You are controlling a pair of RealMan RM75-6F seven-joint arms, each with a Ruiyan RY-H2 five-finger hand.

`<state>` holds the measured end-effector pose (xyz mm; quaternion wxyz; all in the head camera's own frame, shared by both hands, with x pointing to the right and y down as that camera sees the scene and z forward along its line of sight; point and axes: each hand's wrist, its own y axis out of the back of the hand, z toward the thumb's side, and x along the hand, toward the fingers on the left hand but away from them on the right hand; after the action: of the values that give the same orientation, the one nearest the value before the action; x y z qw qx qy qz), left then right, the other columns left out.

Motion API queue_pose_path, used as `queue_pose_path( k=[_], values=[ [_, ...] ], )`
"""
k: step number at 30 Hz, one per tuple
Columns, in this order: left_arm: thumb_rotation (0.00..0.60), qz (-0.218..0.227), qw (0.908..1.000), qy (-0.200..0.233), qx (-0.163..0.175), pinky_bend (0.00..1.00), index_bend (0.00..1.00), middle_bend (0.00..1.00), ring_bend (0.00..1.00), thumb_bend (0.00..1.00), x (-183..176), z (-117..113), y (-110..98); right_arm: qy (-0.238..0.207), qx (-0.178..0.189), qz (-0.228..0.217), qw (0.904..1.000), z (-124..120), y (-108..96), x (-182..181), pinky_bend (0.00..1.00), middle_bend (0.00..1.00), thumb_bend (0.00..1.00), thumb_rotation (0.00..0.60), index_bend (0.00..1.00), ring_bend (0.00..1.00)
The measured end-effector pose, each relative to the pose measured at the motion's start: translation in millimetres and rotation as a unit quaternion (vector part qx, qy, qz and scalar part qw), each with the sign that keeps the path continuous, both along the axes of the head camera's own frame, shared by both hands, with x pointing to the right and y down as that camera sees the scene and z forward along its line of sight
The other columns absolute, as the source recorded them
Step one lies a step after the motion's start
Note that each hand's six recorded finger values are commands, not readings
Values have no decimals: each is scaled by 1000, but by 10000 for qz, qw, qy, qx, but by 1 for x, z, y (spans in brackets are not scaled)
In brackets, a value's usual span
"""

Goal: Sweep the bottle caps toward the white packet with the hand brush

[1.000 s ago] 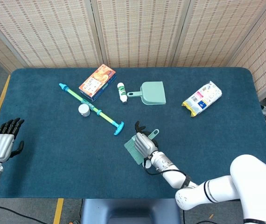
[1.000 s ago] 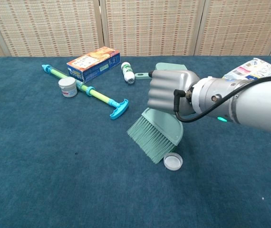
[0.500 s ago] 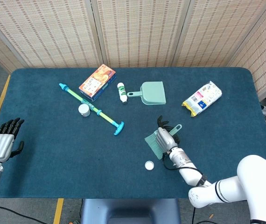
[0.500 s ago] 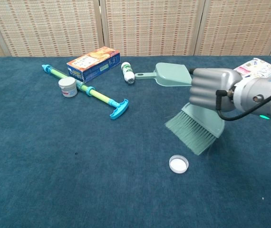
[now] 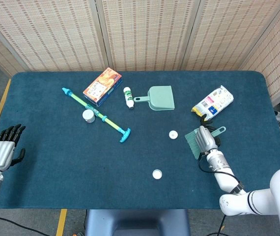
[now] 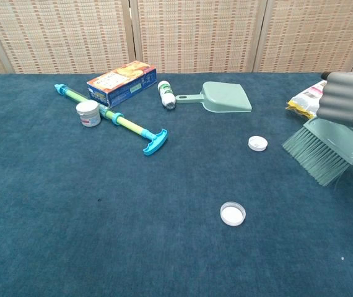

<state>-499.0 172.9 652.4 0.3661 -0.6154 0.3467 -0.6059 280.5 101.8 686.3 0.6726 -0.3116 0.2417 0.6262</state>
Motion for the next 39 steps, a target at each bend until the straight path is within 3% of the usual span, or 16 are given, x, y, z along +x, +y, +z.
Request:
queue_pose_path(
  k=[6,12,15,19,22,26,30,39],
  values=[
    [600,0,10000,0,0,111,0,2,0,490,0,0,0,-374,193,198,9989,-11,-12,5,153,668,413,600,939,313],
    [600,227,9997,42,107,111,0,3,0,490,17,-7,12,-1344,367,158,9901,-38,-18,-18,153,670,413,600,943,313],
    [600,288,9992,98,257,112,0,3,0,490,31,-12,14,-1934,205,72,9809,-50,-11,-40,153,670,413,600,943,314],
    [600,387,9992,-37,97,111,0,2,0,490,42,-1,18,-2413,-118,-442,9694,-58,7,-71,153,671,412,600,943,317],
    [600,379,9992,-73,83,111,0,2,0,491,35,-8,21,-2701,-426,-864,9580,-61,27,-93,153,671,413,600,943,317],
    [600,367,9991,-41,187,111,0,3,0,490,31,-21,22,-2863,-863,-1223,9464,-57,53,-113,153,671,413,600,943,317],
    [600,360,9992,-25,192,111,0,2,0,490,32,-23,25,-2859,-1074,-1457,9410,-51,68,-125,153,671,412,600,943,317],
    [600,354,9992,-12,195,111,0,2,0,490,32,-25,22,-2277,-988,-1728,9532,-36,72,-116,153,671,412,600,943,317]
  ],
)
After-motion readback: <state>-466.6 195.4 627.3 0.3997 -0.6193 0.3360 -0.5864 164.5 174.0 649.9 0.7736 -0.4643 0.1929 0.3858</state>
